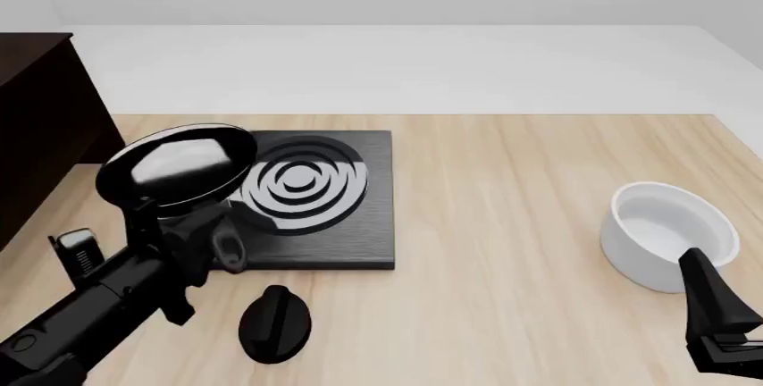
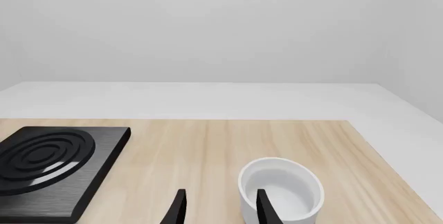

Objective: Put the frying pan under the cabinet shelf.

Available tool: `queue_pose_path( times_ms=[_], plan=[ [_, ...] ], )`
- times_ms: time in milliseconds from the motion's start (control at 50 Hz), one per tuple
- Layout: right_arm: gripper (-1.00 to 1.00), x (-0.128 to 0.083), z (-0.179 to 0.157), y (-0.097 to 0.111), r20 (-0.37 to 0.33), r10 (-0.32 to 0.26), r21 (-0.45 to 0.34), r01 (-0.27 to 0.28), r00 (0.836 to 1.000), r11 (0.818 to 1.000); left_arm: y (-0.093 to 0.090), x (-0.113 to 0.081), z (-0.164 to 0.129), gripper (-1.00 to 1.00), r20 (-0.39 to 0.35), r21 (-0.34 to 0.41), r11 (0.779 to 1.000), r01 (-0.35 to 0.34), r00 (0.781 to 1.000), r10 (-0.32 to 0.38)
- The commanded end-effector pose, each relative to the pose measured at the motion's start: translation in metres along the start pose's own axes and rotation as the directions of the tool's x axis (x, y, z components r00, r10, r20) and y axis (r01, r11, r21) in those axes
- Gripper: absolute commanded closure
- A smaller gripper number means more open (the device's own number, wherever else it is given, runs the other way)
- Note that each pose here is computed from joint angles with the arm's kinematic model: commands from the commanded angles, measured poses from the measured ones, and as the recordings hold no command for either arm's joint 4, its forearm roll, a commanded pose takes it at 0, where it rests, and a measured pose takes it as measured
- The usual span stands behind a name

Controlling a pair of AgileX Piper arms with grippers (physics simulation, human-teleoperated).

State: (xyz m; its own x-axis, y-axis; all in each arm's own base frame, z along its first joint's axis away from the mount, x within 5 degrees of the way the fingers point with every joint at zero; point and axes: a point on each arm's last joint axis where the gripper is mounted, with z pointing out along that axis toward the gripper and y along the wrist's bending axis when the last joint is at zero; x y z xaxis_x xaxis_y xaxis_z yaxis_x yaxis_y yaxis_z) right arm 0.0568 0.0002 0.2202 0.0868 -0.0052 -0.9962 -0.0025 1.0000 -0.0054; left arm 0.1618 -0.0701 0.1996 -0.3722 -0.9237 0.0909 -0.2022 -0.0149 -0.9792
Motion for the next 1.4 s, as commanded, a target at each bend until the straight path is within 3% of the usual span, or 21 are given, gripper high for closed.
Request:
queue_pose_path(
  times_ms=[20, 60, 280, 460, 1020, 1400],
  plan=[
    [-1.00, 0.000, 0.000, 0.000, 0.000, 0.000, 0.000, 0.000, 1.000, 1.000, -0.003, -0.014, -0.015, 1.00, 0.076, 0.044, 0.999, -0.011, 0.997, 0.007],
    [-1.00, 0.000, 0.000, 0.000, 0.000, 0.000, 0.000, 0.000, 1.000, 1.000, 0.002, -0.012, -0.013, 1.00, 0.061, 0.041, 0.999, 0.013, 0.998, -0.015],
    [-1.00, 0.000, 0.000, 0.000, 0.000, 0.000, 0.000, 0.000, 1.000, 1.000, 0.009, -0.026, -0.020, 1.00, 0.143, 0.070, 0.996, 0.056, 0.987, -0.066],
    [-1.00, 0.000, 0.000, 0.000, 0.000, 0.000, 0.000, 0.000, 1.000, 1.000, 0.027, -0.027, -0.019, 1.00, 0.136, 0.063, 0.992, 0.108, 0.984, -0.116],
    [-1.00, 0.000, 0.000, 0.000, 0.000, 0.000, 0.000, 0.000, 1.000, 1.000, 0.050, -0.055, -0.005, 1.00, 0.278, 0.060, 0.984, 0.167, 0.944, -0.177],
    [-1.00, 0.000, 0.000, 0.000, 0.000, 0.000, 0.000, 0.000, 1.000, 1.000, 0.052, -0.067, -0.008, 1.00, 0.346, 0.071, 0.978, 0.196, 0.915, -0.209]
  ],
)
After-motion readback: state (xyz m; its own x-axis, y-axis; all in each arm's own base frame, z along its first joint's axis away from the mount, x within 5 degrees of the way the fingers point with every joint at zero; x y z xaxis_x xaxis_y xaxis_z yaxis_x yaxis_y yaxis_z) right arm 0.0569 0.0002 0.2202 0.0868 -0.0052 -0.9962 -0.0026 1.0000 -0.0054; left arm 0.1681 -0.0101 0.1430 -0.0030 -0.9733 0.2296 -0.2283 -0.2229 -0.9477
